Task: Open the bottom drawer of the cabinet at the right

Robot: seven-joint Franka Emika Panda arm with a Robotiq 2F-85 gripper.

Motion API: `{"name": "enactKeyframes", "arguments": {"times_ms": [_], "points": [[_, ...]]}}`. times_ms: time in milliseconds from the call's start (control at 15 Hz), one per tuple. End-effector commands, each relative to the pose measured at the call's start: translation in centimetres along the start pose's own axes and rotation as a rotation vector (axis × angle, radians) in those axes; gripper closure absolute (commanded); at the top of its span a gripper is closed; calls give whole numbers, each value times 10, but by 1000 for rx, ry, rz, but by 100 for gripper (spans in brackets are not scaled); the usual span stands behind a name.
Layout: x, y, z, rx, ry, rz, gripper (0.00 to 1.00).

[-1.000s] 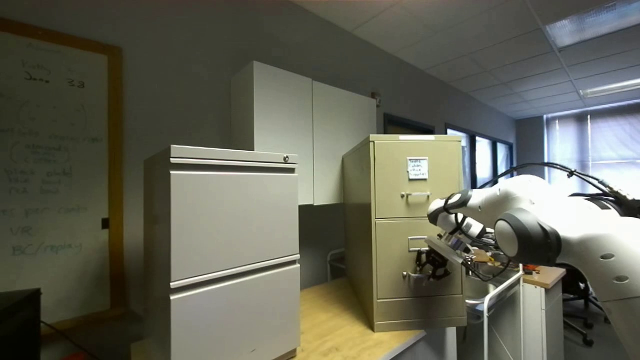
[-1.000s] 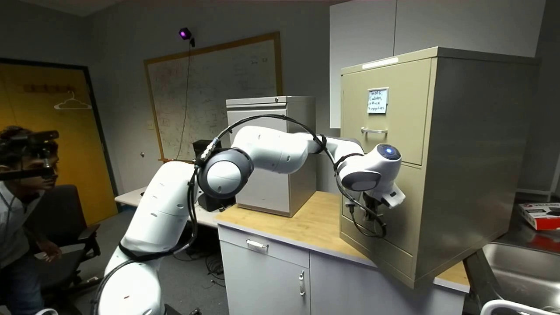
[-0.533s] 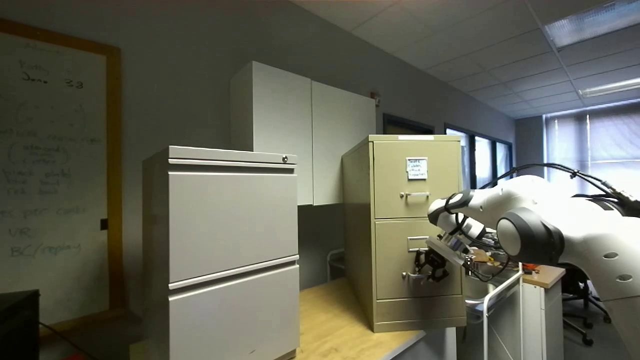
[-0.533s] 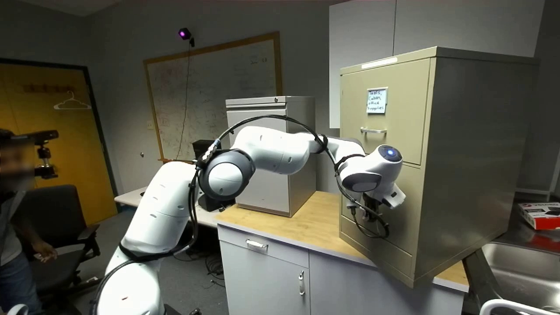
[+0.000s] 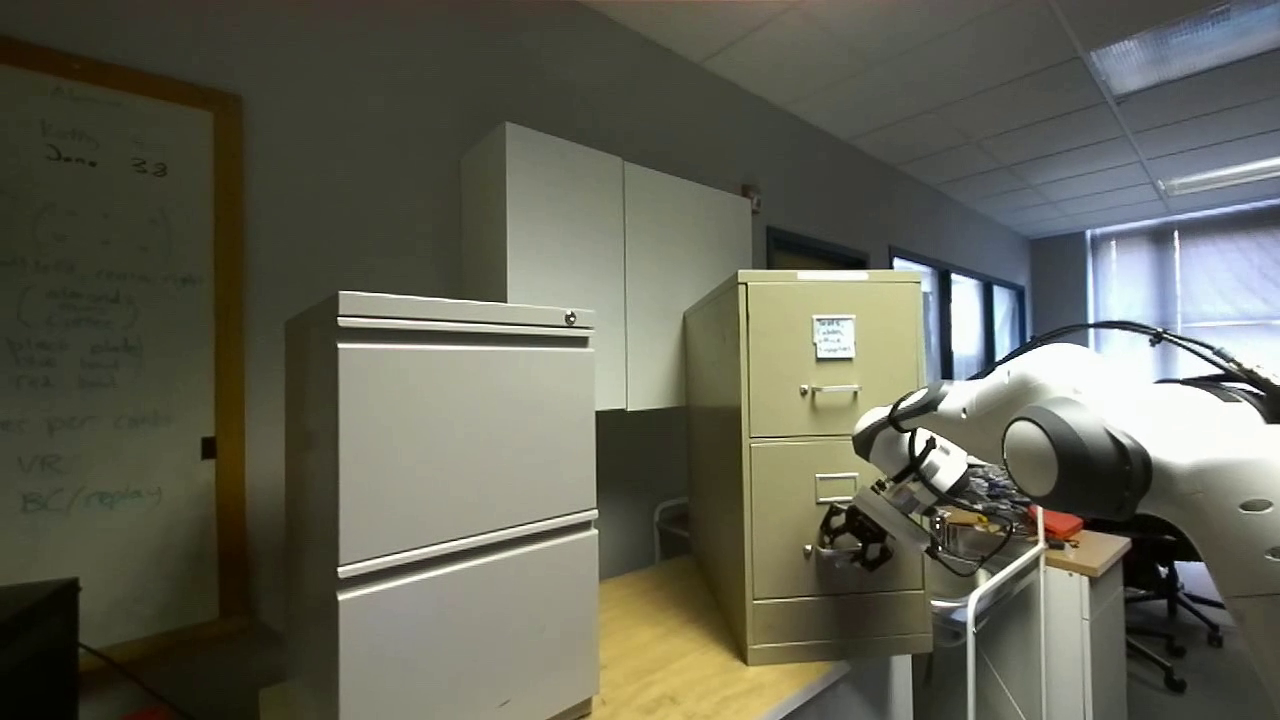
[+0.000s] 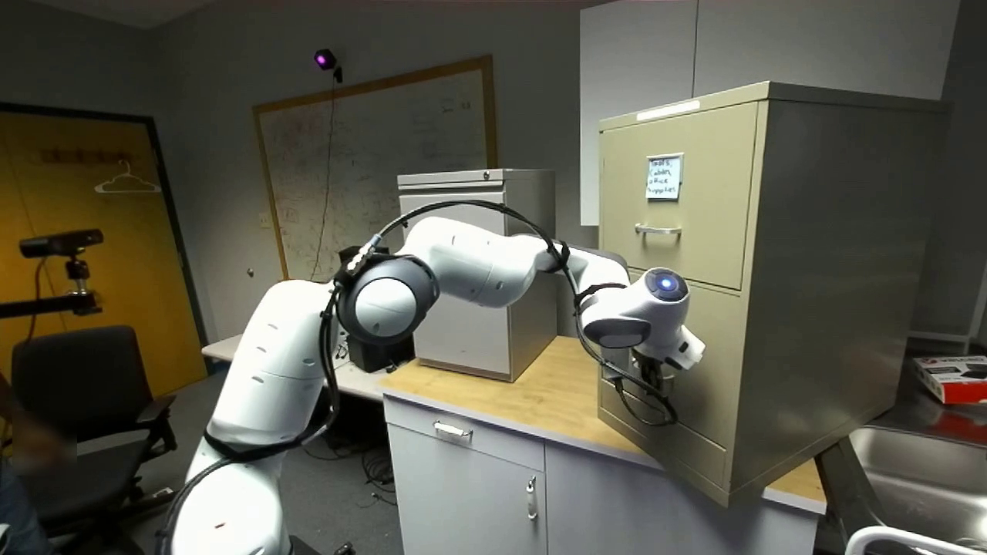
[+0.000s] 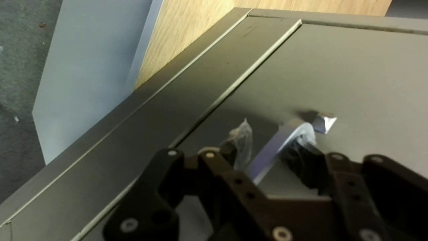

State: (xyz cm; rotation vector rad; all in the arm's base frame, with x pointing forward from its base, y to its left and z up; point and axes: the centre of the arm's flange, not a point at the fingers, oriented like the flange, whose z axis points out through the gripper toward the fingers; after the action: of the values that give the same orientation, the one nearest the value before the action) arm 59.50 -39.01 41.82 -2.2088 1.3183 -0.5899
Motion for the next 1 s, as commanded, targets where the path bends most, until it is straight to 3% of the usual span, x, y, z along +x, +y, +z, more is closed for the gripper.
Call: {"name": "enactKeyframes", "arguments": {"times_ms": [0, 400, 933], "points": [[-69, -7, 33, 62, -101, -97, 91], [-88, 26, 28, 150, -10, -139, 91], [-105, 32, 14, 213, 71, -141, 91]]}}
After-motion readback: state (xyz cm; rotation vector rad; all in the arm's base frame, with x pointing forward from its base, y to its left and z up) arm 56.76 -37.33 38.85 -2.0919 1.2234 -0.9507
